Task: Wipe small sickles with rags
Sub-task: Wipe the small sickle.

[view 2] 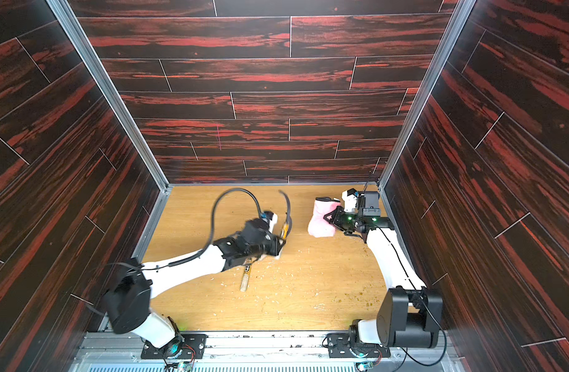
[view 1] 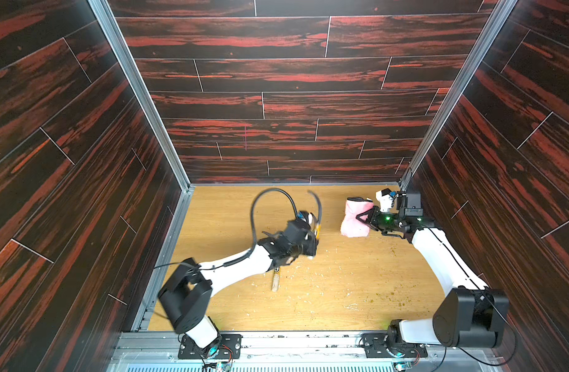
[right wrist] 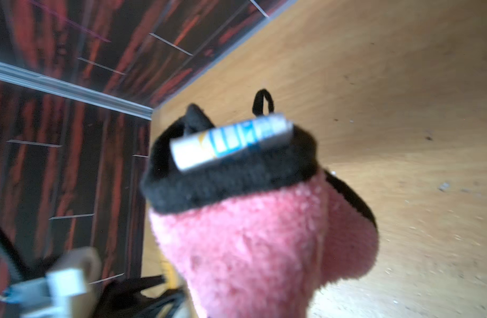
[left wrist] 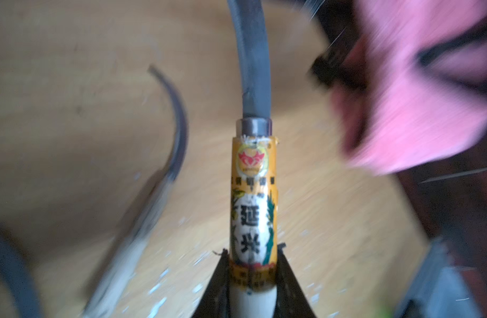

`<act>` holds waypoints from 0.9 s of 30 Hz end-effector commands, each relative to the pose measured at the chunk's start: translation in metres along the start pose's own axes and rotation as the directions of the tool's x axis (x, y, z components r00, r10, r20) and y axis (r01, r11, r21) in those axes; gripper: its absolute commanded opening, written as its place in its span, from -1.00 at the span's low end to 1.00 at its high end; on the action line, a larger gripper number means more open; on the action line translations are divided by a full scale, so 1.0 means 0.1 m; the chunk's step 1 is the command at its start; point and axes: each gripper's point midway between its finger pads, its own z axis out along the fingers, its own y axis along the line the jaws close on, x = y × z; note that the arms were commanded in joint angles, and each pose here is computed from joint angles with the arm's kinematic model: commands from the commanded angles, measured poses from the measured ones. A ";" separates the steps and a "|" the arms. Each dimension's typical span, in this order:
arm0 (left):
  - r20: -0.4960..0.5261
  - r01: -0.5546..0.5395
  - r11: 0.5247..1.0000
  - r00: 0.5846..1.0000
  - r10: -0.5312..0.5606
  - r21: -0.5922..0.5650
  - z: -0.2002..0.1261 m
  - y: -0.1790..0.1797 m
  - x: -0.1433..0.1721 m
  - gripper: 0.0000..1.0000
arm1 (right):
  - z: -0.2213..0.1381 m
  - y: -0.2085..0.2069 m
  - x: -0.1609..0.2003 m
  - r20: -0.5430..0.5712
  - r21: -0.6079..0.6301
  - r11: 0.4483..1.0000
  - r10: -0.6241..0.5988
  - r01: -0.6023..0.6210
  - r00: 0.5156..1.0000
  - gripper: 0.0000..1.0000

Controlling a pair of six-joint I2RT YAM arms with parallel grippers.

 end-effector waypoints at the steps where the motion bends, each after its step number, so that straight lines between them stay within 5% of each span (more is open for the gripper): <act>1: 0.064 0.151 0.956 0.983 -0.172 0.250 -0.08 -0.35 -0.34 -0.88 | -0.13 0.30 -0.10 0.028 -0.104 0.993 -0.044 0.046 0.999 -1.00; 9: 0.028 0.321 0.728 0.906 -0.423 0.606 -0.06 -0.60 -0.72 -0.85 | -0.16 0.48 -0.20 0.045 -0.173 0.980 -0.086 0.093 0.995 -1.00; 22: -0.032 0.352 0.593 0.876 -0.481 0.724 -0.07 -0.73 -0.78 -0.98 | -0.02 0.66 -0.31 0.007 -0.244 0.961 -0.134 0.132 0.991 -1.00; 27: -0.088 0.375 0.486 0.852 -0.515 0.790 -0.06 -0.80 -0.82 -1.00 | 0.02 0.80 -0.26 -0.009 -0.231 0.955 -0.195 0.188 0.981 -1.00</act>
